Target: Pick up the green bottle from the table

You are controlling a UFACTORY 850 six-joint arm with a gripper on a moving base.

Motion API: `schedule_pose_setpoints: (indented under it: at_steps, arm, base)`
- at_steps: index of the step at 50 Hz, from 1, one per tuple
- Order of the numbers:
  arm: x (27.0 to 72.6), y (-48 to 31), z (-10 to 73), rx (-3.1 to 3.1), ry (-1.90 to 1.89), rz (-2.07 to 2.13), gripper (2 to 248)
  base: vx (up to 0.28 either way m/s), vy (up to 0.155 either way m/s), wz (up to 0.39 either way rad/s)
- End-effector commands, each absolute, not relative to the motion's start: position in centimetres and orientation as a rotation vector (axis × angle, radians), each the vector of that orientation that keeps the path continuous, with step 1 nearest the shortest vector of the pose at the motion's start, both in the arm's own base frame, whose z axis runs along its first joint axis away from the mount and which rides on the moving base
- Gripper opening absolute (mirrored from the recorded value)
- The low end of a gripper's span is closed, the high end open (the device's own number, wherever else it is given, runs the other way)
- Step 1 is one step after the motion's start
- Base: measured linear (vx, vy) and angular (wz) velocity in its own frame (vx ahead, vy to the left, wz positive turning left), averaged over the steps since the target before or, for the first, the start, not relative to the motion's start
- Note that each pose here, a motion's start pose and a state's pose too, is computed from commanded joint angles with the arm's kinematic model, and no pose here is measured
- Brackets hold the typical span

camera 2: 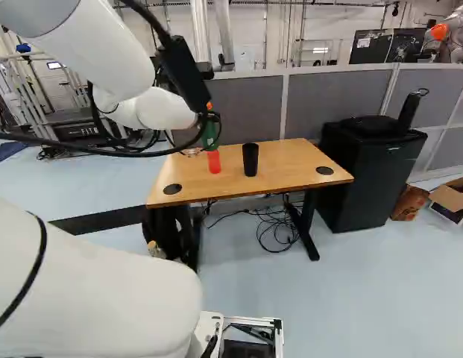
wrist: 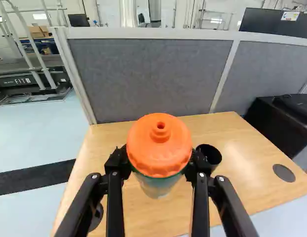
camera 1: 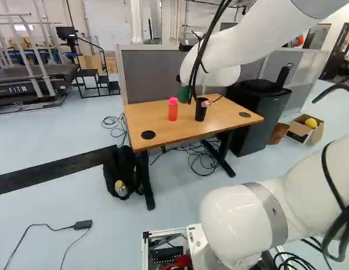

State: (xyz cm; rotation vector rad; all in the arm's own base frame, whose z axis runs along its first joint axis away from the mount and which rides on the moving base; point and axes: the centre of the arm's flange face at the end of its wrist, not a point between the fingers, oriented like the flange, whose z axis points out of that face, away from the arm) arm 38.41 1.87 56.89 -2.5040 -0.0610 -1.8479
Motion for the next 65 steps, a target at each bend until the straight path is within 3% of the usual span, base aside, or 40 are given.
schedule_pose_setpoints:
  at_steps: [15, 31, 65]
  arm:
    - [38.4, 1.9, 56.9, -2.504, -0.061, -1.848, 123]
    - [38.4, 1.9, 56.9, -2.504, -0.061, -1.848, 123]
    - [38.0, 1.7, 55.2, -2.508, -0.057, -1.846, 123]
  base:
    - [-0.298, -0.010, -0.004]
    - [-0.253, -0.128, 0.022]
    - [-0.009, -0.007, -0.004]
